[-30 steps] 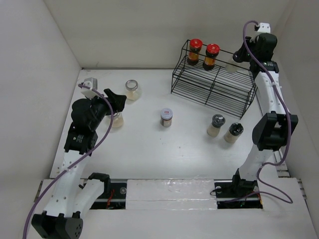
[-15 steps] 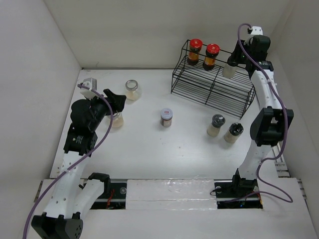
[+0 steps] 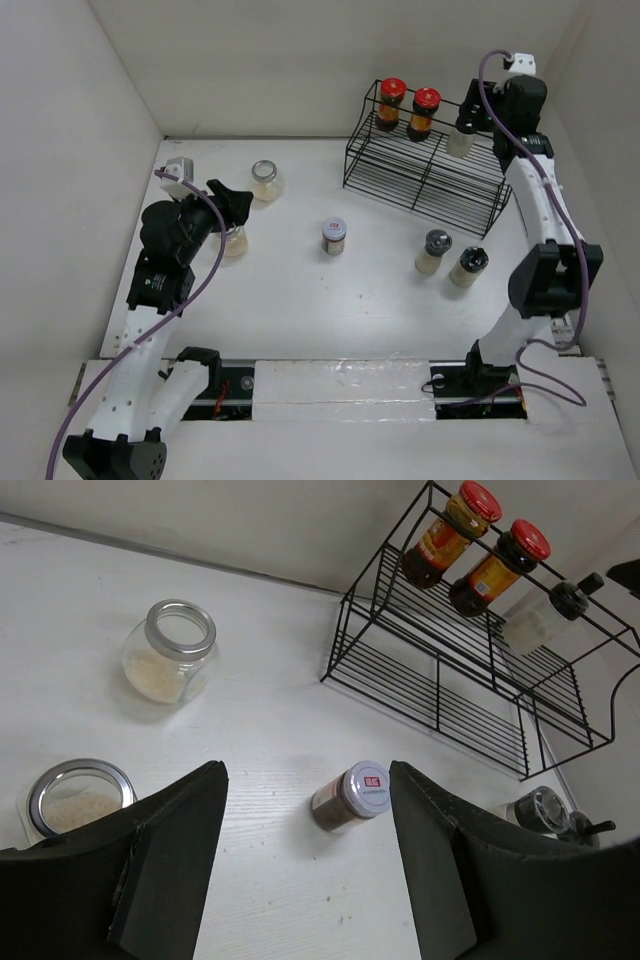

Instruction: Organize the condiment bottles

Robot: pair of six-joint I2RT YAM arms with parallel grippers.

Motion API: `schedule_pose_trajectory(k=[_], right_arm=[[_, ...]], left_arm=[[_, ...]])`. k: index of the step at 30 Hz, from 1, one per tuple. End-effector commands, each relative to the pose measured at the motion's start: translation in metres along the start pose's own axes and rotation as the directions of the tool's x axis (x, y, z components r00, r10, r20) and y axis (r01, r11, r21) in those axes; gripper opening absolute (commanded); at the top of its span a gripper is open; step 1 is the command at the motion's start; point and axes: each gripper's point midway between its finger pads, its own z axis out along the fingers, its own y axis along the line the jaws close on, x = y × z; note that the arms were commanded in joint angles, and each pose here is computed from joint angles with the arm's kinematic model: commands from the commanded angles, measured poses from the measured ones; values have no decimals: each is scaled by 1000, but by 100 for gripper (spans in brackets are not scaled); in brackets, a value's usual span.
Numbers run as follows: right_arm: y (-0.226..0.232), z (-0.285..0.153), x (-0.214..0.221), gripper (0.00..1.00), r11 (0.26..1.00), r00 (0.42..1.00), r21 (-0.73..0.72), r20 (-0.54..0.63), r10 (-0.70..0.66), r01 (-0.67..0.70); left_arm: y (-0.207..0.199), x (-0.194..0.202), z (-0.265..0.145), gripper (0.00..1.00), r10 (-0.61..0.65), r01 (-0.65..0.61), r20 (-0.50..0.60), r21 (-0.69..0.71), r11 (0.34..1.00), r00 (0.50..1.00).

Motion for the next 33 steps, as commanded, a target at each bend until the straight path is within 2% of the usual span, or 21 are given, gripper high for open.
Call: schedule_pose_trajectory(k=[1,2,3,5,6,7,8,10,11,13,16,18,22,30,33], right_arm=[[0,-91,-100,84,994,943,82,328,47,-78],[-4,-106,-99,82,990,934,97,352,65,-105],[-2,-132,-77,77,982,929,101,351,115,-160],[-4,-156,-51,69,958,911,140,370,183,-249],[-8,-154,4,54,948,933,178,298,204,-264],[-5,-178,5,46,936,907,161,341,245,-313],[-5,-184,24,42,932,917,189,318,241,-310],[-12,-200,61,42,925,939,238,249,238,-297],[-19,-208,89,44,919,962,294,158,225,-263],[-26,-224,118,49,909,971,341,81,225,-239],[-29,-243,147,64,908,971,347,45,236,-237],[-23,-244,166,65,920,969,318,-18,248,-229],[-23,-241,211,64,913,949,352,-153,276,-209],[-25,-238,228,62,908,943,361,-168,288,-213],[-26,-233,240,58,906,934,377,-213,285,-191]], left_arm=[[-10,-13,-5,61,13,-16,54,43,999,998],[-10,-13,-5,61,13,-16,54,43,999,998],[-12,-14,-7,61,15,-18,62,47,999,998],[-13,-14,-7,61,16,-18,62,45,999,998],[-14,-19,-8,61,17,-20,74,41,999,997],[-16,-15,-8,61,16,-19,60,47,999,998],[-15,-13,-5,61,15,-17,51,43,999,999],[-18,-11,-5,61,16,-18,46,54,998,999],[-18,-11,-5,61,16,-18,46,54,998,999],[-18,-11,-5,61,16,-18,46,54,998,999],[-19,-10,-6,61,16,-19,42,62,998,999],[-20,-12,-6,61,17,-20,50,66,998,999],[-22,-14,-8,61,18,-22,59,71,997,998],[-25,-15,-11,61,19,-25,63,83,996,998],[-25,-15,-11,61,19,-25,63,83,996,998]])
